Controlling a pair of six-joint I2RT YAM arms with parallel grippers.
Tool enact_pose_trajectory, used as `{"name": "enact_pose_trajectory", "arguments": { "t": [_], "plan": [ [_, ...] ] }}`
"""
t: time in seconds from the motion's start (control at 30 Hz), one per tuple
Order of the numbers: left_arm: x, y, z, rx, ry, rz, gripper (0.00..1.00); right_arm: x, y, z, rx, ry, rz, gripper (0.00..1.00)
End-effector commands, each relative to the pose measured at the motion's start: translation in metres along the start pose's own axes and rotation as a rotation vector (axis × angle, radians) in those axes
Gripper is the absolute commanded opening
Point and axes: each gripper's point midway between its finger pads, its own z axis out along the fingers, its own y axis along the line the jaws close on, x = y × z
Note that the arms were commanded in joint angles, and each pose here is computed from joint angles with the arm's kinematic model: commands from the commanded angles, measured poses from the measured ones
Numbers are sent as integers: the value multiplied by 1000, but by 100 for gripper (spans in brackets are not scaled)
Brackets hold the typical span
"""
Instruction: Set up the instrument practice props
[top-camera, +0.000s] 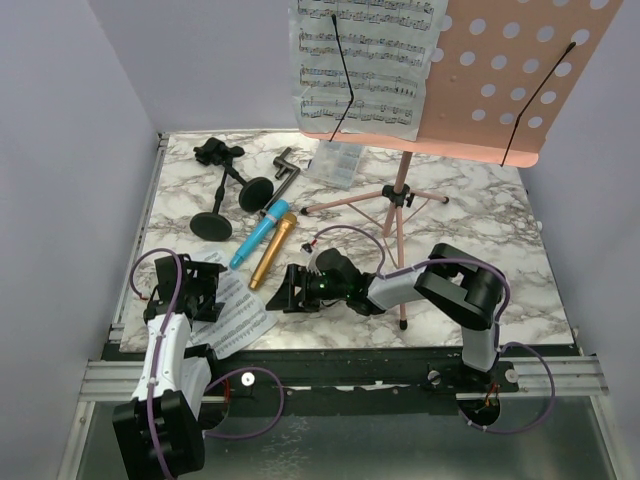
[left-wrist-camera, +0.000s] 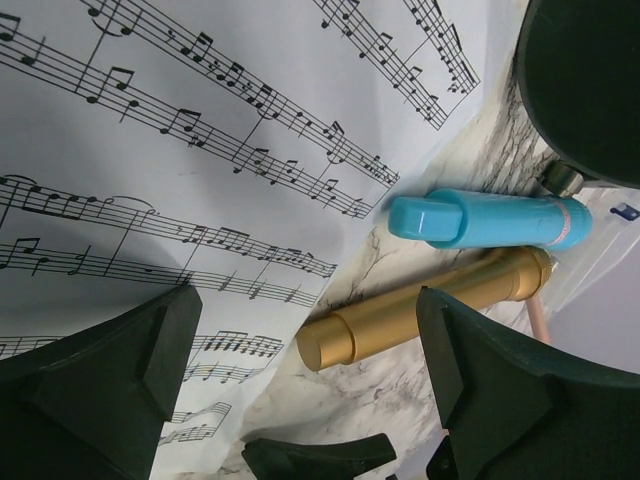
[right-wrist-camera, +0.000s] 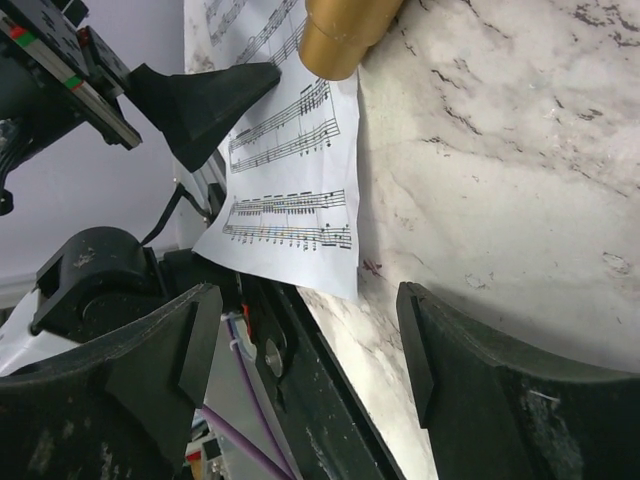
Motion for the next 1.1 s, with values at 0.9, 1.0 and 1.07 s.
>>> {"name": "enact_pose_trajectory", "arguments": {
  "t": [0.9, 1.0, 1.07],
  "plan": [
    [41, 13, -17, -48, 213, -84, 99, 36, -24, 31, 20, 209, -71, 46],
    [43, 13, -17, -51, 221, -93, 99, 40, -22, 30, 30, 219, -59, 46],
    [41, 15, -16, -57, 211, -93, 99, 41, -19, 28, 34, 219, -62, 46]
  ]
}}
